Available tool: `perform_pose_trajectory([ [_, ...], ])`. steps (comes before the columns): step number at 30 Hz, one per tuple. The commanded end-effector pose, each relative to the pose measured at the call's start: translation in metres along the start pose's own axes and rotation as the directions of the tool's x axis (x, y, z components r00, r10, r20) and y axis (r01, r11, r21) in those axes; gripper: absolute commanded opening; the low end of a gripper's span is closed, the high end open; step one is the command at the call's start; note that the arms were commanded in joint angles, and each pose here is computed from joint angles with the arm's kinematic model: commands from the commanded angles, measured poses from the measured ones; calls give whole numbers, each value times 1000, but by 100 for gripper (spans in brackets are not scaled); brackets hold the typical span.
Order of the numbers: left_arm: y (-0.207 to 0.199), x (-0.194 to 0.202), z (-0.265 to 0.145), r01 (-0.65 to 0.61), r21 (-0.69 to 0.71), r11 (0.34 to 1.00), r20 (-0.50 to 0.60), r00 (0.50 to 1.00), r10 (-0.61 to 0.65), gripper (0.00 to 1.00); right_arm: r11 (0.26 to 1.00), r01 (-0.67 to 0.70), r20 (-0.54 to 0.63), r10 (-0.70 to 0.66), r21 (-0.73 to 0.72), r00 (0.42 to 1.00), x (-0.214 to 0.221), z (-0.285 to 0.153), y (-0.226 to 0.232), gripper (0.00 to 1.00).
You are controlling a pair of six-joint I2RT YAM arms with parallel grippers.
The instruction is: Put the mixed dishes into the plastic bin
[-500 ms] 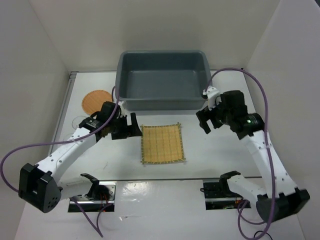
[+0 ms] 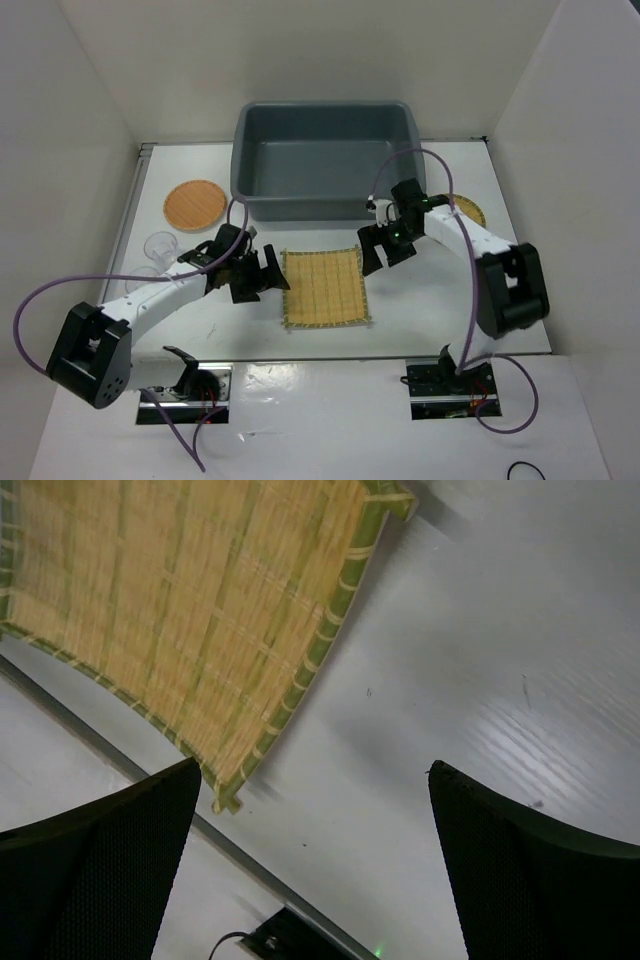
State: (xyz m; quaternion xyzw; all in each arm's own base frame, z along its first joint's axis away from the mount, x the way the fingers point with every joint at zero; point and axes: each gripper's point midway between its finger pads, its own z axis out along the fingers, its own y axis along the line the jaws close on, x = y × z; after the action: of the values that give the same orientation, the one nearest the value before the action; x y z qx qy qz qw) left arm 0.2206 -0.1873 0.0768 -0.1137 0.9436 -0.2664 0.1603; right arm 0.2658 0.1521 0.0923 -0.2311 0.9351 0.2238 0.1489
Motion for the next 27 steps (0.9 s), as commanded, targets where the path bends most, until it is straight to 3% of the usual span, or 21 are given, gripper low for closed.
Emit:
perform_pose_trajectory([
  [1, -12, -4, 8, 24, 62, 998, 10, 1000, -25, 99, 993, -45, -75, 37, -112, 997, 2, 25, 6, 99],
  [14, 0, 17, 54, 93, 135, 986, -69, 994, -85, 99, 966, -149, -48, 142, -210, 989, -3, 80, -9, 99],
  [17, -6, 10, 65, 99, 171, 980, -52, 994, -91, 93, 943, -173, -80, 157, -283, 984, 1, 91, 1, 99],
  [23, -7, 37, 98, 111, 165, 980, -166, 983, -83, 83, 904, -137, -143, 85, -406, 986, 14, 104, 33, 99],
  [24, -14, 40, 100, 110, 184, 977, -185, 980, -75, 79, 870, -150, -174, 76, -469, 982, 21, 97, 48, 99],
  [27, -34, 49, 104, 86, 241, 967, -199, 979, -38, 73, 810, -85, -167, -16, -581, 986, 23, 80, 74, 77],
])
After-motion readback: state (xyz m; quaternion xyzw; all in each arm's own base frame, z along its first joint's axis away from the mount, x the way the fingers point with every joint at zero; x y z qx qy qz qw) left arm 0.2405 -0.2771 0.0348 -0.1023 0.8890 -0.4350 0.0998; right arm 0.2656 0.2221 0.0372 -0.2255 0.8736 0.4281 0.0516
